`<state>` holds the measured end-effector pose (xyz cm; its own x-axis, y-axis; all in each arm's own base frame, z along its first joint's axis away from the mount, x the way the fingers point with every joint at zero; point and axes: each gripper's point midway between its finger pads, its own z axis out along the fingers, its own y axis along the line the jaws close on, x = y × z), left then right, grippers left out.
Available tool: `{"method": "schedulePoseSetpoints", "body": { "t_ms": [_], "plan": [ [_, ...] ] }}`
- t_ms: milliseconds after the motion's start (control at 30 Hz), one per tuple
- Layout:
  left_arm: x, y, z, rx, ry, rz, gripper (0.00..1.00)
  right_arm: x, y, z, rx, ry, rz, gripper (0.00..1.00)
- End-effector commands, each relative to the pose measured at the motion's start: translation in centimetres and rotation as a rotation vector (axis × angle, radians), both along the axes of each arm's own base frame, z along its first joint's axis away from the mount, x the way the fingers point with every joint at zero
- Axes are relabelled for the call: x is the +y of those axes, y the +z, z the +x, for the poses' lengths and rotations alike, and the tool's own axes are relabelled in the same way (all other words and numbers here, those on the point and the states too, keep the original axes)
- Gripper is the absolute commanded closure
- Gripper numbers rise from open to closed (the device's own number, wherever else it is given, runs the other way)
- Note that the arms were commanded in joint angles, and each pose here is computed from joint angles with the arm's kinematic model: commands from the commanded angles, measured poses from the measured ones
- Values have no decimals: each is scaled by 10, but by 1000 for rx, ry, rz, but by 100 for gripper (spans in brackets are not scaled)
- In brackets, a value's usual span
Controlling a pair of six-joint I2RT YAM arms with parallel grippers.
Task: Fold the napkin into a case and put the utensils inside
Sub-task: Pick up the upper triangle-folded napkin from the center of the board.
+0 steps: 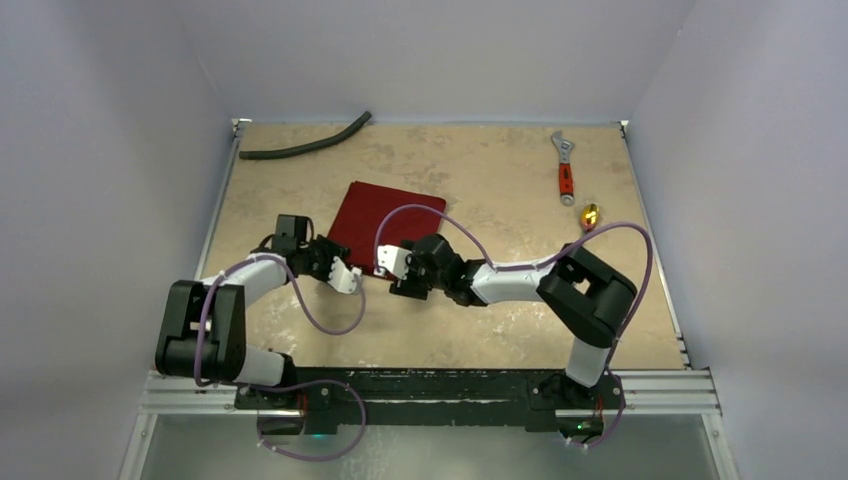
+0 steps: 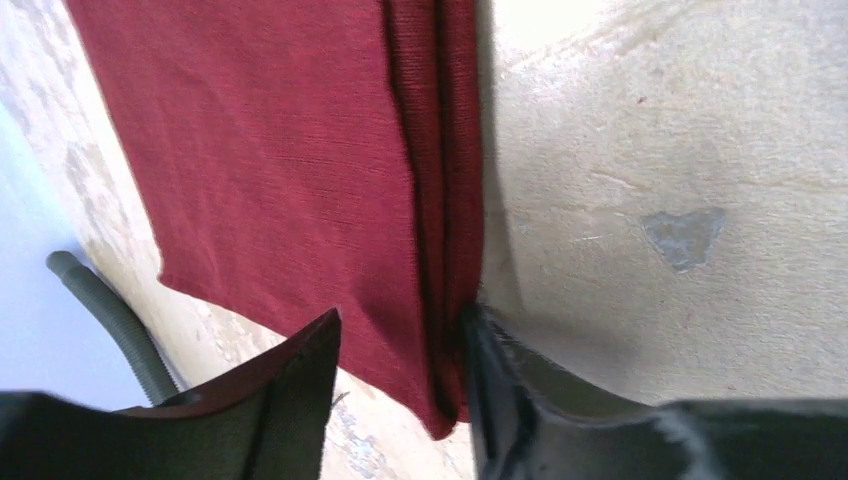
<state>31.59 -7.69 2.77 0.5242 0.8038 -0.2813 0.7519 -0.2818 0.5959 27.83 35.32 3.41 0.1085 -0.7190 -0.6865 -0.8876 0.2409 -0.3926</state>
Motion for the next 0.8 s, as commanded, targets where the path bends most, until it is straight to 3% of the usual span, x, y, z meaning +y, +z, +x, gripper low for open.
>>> {"method": "schedulePoseSetpoints", "body": {
  "t_ms": [0, 133, 367, 500, 700, 767],
  "plan": [
    [9, -34, -22, 151, 62, 48, 63, -4, -12, -6, 51, 12, -71, 28],
    [7, -36, -28, 168, 66, 39, 90, -4, -16, -7, 75, 3, -82, 33],
    [9, -41, -35, 179, 80, 44, 96, 1, -27, -6, 139, -35, -101, 39],
    [9, -40, -36, 185, 83, 42, 100, 2, -28, -4, 156, -74, -88, 58],
    [6, -29, -32, 171, 115, 5, 100, -3, -11, -3, 134, -138, -23, 76],
    [5, -21, -29, 177, 142, -17, 100, -1, -3, -8, 138, -139, 7, 88]
  ]
}}
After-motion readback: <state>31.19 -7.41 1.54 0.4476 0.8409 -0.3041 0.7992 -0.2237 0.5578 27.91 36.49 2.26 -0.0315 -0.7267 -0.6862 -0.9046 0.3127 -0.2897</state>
